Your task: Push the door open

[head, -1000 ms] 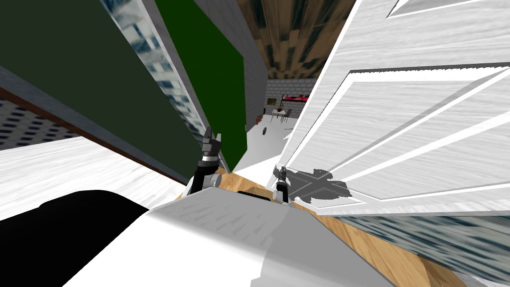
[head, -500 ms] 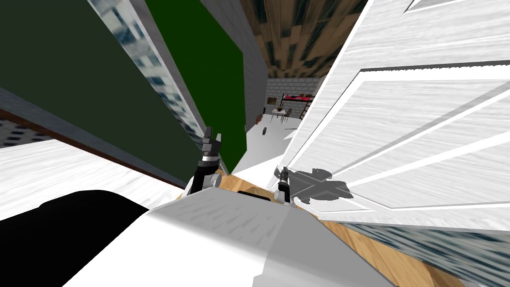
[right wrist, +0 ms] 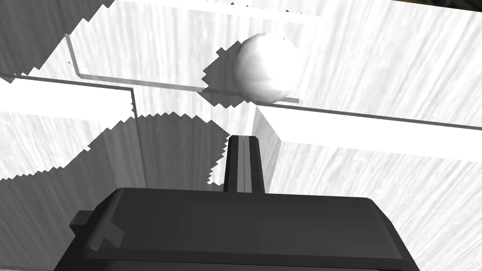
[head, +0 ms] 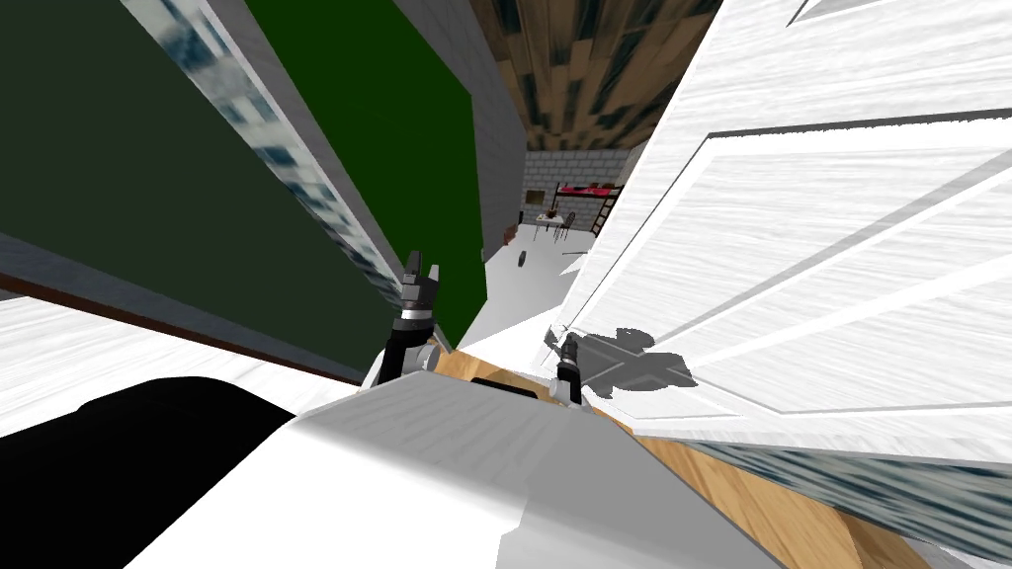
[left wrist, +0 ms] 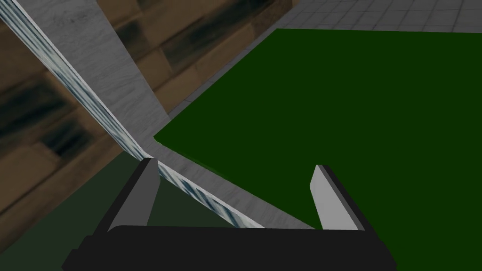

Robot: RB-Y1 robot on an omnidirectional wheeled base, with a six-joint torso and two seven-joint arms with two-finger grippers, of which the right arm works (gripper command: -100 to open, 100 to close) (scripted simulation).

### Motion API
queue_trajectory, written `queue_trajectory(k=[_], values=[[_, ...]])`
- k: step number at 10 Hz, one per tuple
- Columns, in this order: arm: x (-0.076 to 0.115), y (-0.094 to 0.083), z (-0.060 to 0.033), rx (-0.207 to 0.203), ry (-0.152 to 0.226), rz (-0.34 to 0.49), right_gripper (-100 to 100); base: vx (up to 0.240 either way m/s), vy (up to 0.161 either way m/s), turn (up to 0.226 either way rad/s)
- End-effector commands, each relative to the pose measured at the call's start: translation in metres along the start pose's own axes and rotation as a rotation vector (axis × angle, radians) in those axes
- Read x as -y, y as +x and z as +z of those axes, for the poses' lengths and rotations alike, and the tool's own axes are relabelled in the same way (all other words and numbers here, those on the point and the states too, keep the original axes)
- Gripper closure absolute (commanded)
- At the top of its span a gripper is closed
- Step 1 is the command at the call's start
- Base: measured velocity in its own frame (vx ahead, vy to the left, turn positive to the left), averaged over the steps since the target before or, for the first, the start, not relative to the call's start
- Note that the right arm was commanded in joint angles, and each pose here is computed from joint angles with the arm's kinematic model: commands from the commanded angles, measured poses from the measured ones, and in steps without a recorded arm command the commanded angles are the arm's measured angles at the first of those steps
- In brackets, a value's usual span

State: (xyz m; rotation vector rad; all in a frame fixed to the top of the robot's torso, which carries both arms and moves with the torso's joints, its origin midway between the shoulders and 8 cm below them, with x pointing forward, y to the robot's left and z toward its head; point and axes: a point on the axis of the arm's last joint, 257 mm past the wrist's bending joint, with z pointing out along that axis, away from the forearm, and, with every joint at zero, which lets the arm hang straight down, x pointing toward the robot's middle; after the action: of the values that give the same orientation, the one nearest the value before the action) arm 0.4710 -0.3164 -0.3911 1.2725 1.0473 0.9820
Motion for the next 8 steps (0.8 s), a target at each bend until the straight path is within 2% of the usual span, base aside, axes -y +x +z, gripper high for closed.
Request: queue_trajectory(k=[1,6,7,8], values=[[0.0,0.002,0.0001,-0.002,0.001,0.003,-100,-0.17,0.075,-0.017],[-0.001,0.024,-0.0008,-0.011,0.008,0.049,-100,-0.195,0.085,-0.031],[-0.002,0.021,-0.0005,-0.01,0.007,0.042,-100,-0.085,0.024,-0.007],[-0.002,0.012,0.0006,-0.004,0.002,0.029,-100,0.079,-0.012,0.035]])
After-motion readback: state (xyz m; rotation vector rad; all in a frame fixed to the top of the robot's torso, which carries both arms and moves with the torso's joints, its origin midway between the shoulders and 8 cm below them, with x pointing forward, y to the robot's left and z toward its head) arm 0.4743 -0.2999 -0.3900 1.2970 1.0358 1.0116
